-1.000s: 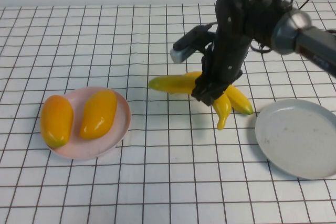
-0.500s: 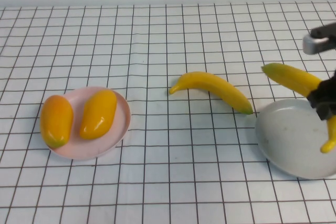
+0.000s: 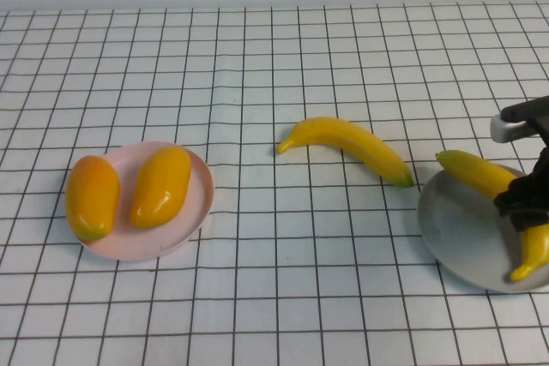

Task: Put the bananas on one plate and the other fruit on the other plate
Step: Put another type of fruit in the right plate

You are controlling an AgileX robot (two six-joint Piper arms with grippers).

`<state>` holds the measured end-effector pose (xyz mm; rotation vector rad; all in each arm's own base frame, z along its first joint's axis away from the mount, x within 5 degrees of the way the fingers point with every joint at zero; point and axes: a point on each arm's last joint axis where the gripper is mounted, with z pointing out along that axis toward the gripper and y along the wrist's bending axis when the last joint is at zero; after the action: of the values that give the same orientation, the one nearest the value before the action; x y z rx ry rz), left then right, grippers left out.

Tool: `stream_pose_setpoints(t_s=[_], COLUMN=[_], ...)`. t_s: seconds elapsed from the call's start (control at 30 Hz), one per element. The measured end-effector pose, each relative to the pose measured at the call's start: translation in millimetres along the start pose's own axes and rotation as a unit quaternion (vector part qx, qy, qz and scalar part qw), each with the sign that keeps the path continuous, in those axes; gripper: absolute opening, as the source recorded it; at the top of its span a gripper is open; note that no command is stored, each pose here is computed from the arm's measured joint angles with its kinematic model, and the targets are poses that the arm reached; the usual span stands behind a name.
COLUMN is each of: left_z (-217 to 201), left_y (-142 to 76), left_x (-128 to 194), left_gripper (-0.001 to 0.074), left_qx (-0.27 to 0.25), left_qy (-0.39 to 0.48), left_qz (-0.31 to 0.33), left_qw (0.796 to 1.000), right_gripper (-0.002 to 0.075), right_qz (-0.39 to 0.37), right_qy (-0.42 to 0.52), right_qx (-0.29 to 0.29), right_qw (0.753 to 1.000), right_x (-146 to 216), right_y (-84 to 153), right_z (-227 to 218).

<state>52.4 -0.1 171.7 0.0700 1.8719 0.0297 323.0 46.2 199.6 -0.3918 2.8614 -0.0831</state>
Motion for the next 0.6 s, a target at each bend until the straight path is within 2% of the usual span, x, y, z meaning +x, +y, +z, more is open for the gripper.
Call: stream_pose_setpoints(t_s=[0.1,0.3,0.47,0.6], left_z=[0.0,0.0,0.0,0.0], left_y=[0.0,0.0,0.0,0.0], left_x=[0.0,0.0,0.0,0.0], left_gripper=[-0.0003,-0.0003,-0.0003,-0.0003], left_qx=[0.000,0.000,0.000,0.000], left_qy=[0.000,0.000,0.000,0.000], left_qz=[0.000,0.000,0.000,0.000], left_qw=[1.000,1.000,1.000,1.000], right_gripper=[0.0436,0.0447,0.0447,0.0447], right_qz=[0.006,-0.005,-0.110,-0.193], right_qy=[0.011,-0.002,-0.070,-0.092], right_qx=[-0.005,-0.009,-0.040,-0.057], right_qw=[1.000,1.000,0.991,0.975], right_x=[-4.8,-37.2,-69.4,-89.2], right_y=[0.1,0.6,32.6,64.2], right_z=[1.2,-41.1,-83.4,-84.0])
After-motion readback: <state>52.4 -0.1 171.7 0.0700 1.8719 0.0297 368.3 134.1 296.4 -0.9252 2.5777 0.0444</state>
